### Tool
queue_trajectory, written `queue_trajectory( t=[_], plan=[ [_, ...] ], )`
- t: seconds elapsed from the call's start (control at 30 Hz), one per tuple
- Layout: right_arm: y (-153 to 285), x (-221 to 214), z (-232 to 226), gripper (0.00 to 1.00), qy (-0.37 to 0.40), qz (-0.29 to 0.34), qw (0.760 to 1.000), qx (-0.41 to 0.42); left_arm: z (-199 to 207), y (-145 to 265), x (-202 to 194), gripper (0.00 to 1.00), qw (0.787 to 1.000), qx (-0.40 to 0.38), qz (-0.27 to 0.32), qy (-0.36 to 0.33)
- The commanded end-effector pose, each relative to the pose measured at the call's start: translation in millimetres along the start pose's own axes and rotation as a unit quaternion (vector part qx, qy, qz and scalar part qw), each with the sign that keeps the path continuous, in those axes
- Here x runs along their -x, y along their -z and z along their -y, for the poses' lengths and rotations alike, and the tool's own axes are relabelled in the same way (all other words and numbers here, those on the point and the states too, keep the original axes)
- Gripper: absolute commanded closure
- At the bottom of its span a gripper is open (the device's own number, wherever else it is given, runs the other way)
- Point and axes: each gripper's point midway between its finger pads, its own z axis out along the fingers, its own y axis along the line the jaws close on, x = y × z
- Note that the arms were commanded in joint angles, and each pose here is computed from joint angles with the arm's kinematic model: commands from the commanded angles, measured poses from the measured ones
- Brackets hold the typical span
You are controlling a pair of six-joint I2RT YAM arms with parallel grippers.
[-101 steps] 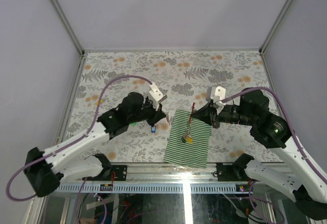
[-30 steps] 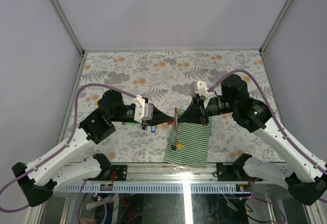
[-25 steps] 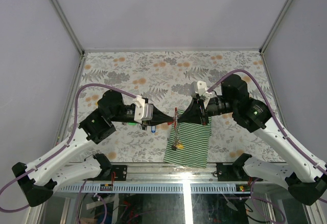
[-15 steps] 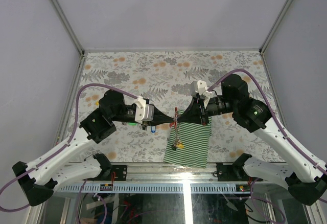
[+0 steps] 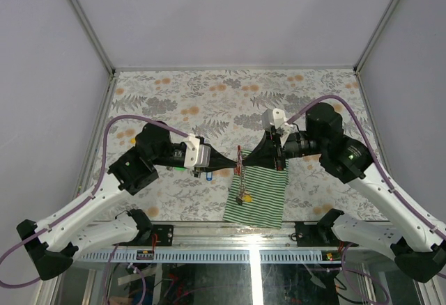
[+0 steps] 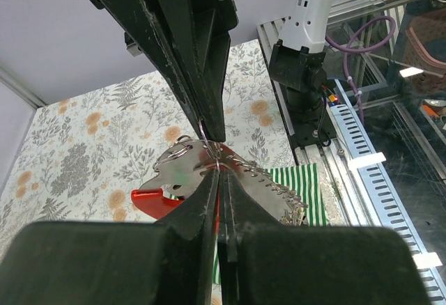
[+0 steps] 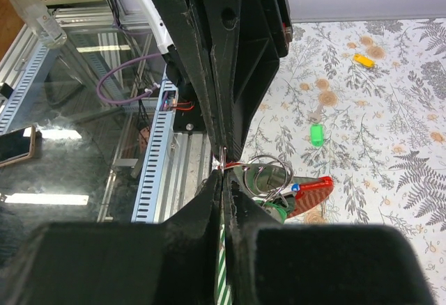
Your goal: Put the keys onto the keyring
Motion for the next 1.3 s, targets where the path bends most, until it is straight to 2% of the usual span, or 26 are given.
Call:
queue_trajectory(
  t=[0.0, 0.27, 0.4, 0.6, 0.67, 0.77, 0.8, 1.07, 1.27],
  plan=[
    [5, 29, 1, 1.0, 0.039, 0.047, 0.998, -0.025, 4, 1, 15, 1.0, 1.0, -0.008, 0.016, -0.023],
    [6, 42, 5, 1.0, 0.021, 0.094, 0.994, -0.048, -1, 1, 17, 1.0, 1.0, 0.007, 0.019, -0.024],
    [10, 53, 14, 1.0, 0.022, 0.144, 0.986, -0.086, -8, 1, 19, 1.0, 0.999, 0.027, 0.028, -0.018],
    [19, 73, 12, 1.0, 0.052, 0.209, 0.971, -0.1, -12, 3, 25, 1.0, 0.998, 0.048, 0.038, -0.016],
    [22, 78, 9, 1.0, 0.065, 0.219, 0.968, -0.102, -12, 4, 26, 0.93, 0.998, 0.052, 0.042, -0.015],
    [24, 82, 5, 1.0, 0.082, 0.225, 0.966, -0.097, -13, 7, 34, 0.79, 0.996, 0.063, 0.059, -0.02],
    [25, 82, 4, 1.0, 0.088, 0.224, 0.966, -0.094, -14, 8, 38, 0.78, 0.995, 0.068, 0.067, -0.022],
    [24, 72, -6, 1.0, 0.137, 0.192, 0.969, -0.071, -11, 18, 73, 0.75, 0.984, 0.087, 0.152, -0.03],
    [26, 77, -18, 1.0, 0.157, 0.189, 0.968, -0.046, -8, 20, 82, 0.74, 0.977, 0.086, 0.193, -0.024]
  ],
)
